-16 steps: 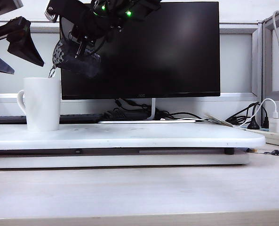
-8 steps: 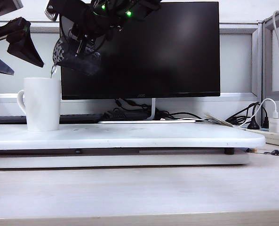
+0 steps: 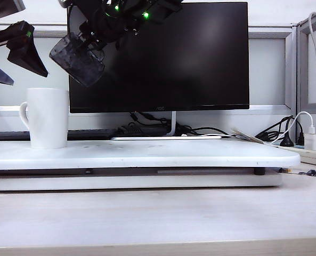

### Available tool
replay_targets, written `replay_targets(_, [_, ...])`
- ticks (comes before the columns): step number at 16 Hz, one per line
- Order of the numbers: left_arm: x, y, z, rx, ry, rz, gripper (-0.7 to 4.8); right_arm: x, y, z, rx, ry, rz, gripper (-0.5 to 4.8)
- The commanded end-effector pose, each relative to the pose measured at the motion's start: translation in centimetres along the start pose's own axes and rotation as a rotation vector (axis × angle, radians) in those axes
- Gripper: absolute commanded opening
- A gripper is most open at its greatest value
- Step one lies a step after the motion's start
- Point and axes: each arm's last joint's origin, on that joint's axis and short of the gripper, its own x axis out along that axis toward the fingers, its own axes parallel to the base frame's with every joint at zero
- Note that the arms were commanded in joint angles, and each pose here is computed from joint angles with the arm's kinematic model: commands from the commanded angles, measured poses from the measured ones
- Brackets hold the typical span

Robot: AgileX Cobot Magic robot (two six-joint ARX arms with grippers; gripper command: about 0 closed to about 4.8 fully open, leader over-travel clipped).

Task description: Carefully pick up the black cup and pour some water from the black cup into the white cup.

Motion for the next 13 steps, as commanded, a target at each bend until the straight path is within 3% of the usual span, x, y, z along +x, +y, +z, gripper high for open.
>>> replay_targets(1, [-0.3, 0.0, 0.4, 0.009, -0.03, 0.003, 4.79, -0.5, -1.5, 1.2, 0.151, 0.0, -0.05, -0.06])
replay_targets(4, [-0.9, -0.2, 0.8, 0.016, -0.051, 0.01, 4.79, -1.4, -3.8, 1.8, 0.399, 0.047, -0.107, -0.06])
replay_targets(6, [-1.9, -0.4, 1.4, 0.026, -0.083, 0.026, 4.79, -2.9, -6.9, 2.5, 0.505, 0.088, -0.143, -0.06])
replay_targets(9, [-4.3, -1.1, 2.5, 0.048, -0.16, 0.042, 4.79, -5.1, -10.8, 2.9, 0.536, 0.156, -0.162, -0.06])
replay_targets(11, [-7.0, -2.0, 2.6, 0.049, -0.162, 0.041, 4.79, -7.2, -12.9, 2.8, 0.543, 0.283, -0.134, -0.06])
replay_targets(13, [-8.8, -2.6, 2.4, 0.044, -0.144, 0.018, 4.79, -8.7, -13.3, 3.0, 0.544, 0.354, -0.099, -0.06])
